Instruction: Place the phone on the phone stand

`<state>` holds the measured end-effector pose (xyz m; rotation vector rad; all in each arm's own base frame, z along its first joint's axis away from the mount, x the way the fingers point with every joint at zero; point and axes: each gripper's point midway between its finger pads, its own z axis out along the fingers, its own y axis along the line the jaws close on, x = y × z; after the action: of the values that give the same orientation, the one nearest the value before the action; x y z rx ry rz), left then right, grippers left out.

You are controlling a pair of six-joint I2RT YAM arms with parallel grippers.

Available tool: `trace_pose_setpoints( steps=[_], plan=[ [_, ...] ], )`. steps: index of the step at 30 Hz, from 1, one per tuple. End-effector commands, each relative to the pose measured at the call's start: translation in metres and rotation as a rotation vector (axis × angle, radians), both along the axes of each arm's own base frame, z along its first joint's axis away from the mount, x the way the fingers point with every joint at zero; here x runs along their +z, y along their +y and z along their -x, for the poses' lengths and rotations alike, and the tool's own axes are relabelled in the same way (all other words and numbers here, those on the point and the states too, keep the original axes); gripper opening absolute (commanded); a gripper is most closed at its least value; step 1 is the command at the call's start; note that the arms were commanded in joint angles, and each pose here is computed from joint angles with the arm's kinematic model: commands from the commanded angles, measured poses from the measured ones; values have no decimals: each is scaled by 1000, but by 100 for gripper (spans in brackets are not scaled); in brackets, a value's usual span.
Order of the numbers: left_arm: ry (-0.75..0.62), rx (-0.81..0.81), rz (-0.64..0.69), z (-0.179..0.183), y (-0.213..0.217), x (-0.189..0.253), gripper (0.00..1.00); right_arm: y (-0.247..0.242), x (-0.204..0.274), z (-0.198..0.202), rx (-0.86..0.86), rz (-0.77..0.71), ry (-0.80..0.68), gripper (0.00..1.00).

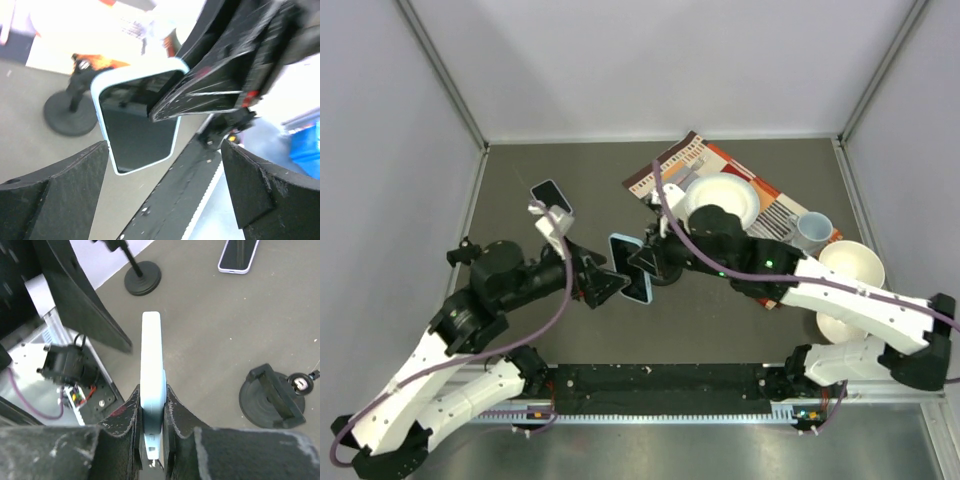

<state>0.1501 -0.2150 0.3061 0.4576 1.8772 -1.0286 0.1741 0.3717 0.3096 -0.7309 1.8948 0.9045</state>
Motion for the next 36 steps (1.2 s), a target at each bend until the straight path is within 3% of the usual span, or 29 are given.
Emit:
trace_pose_setpoints(
  steps=[1, 3, 4, 8, 11, 14, 18, 21, 22, 24, 26, 27, 29, 36],
  plan=[
    [-187, -185, 246, 48, 1, 100, 98, -27, 73, 38, 214, -214, -233, 0],
    [-175, -235, 262, 57, -2, 107, 98, -47, 84, 61, 315, -245, -307, 0],
    [-180, -279, 275, 66, -3, 113, 98, -49, 70, 81, 422, -240, -299, 0],
    [-153, -447, 289, 80, -22, 111, 98, -74, 72, 119, 562, -305, -315, 0],
    [-117, -601, 316, 87, -41, 106, 98, -81, 78, 126, 562, -338, -286, 0],
    [-79, -643, 315, 79, -57, 96, 97, -81, 84, 134, 595, -361, -259, 0],
    [-91, -701, 333, 81, -67, 96, 81, -79, 88, 132, 580, -376, -246, 0],
    [-79, -741, 325, 85, -73, 93, 75, -76, 88, 128, 565, -370, -239, 0],
    [-75, -756, 321, 88, -74, 91, 75, -75, 87, 126, 555, -367, -238, 0],
    [-93, -767, 319, 91, -75, 91, 86, -71, 84, 121, 540, -355, -232, 0],
    [-108, -760, 321, 92, -75, 92, 86, -71, 84, 117, 511, -354, -230, 0],
    [-106, -762, 312, 93, -75, 90, 78, -72, 85, 115, 495, -359, -228, 0],
    [-107, -756, 292, 91, -77, 85, 71, -73, 87, 114, 486, -369, -228, 0],
    [-132, -717, 262, 84, -78, 84, 32, -69, 91, 102, 475, -376, -177, 0]
  ],
)
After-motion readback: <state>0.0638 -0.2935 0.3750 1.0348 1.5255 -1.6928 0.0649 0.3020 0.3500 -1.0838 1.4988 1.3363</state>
